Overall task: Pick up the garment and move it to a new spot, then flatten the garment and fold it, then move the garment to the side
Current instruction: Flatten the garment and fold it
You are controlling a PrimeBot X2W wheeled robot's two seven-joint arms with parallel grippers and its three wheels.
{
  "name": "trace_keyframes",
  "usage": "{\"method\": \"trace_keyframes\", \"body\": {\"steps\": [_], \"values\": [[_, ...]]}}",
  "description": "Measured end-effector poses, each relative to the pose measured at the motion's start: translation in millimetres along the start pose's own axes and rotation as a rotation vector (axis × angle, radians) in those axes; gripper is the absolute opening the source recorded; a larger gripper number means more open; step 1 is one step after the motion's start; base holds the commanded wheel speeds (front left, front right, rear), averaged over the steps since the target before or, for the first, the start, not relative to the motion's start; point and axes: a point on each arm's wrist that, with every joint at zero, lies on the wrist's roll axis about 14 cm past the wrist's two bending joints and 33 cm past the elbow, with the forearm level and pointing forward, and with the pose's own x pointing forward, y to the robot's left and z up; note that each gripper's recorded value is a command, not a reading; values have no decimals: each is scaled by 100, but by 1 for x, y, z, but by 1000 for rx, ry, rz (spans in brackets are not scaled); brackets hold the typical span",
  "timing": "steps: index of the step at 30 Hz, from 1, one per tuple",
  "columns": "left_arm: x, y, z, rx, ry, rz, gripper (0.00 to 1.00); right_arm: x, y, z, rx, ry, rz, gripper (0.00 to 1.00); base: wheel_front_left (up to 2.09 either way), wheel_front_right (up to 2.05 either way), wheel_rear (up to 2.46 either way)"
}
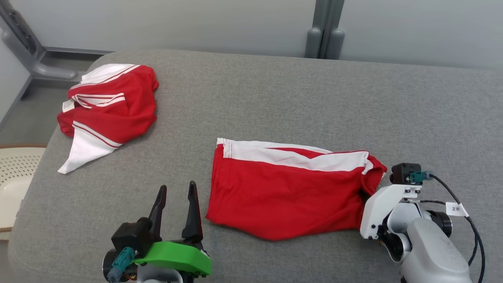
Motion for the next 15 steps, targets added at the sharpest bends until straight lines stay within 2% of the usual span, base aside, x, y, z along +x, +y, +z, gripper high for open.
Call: {"method": "trace_keyframes", "body": {"steps": [3,13,15], "values": [[3,-8,-3,0,7,-25,100,-6,-13,5,17,-18,-20,0,0,0,0],[17,-52,-16,-1,45,-160,100,-63,-124,28,78,-123,-248,0,0,0,0],[19,-59,-20,0,57,-186,100,-73,-137,27,97,-137,-280,0,0,0,0]]}}
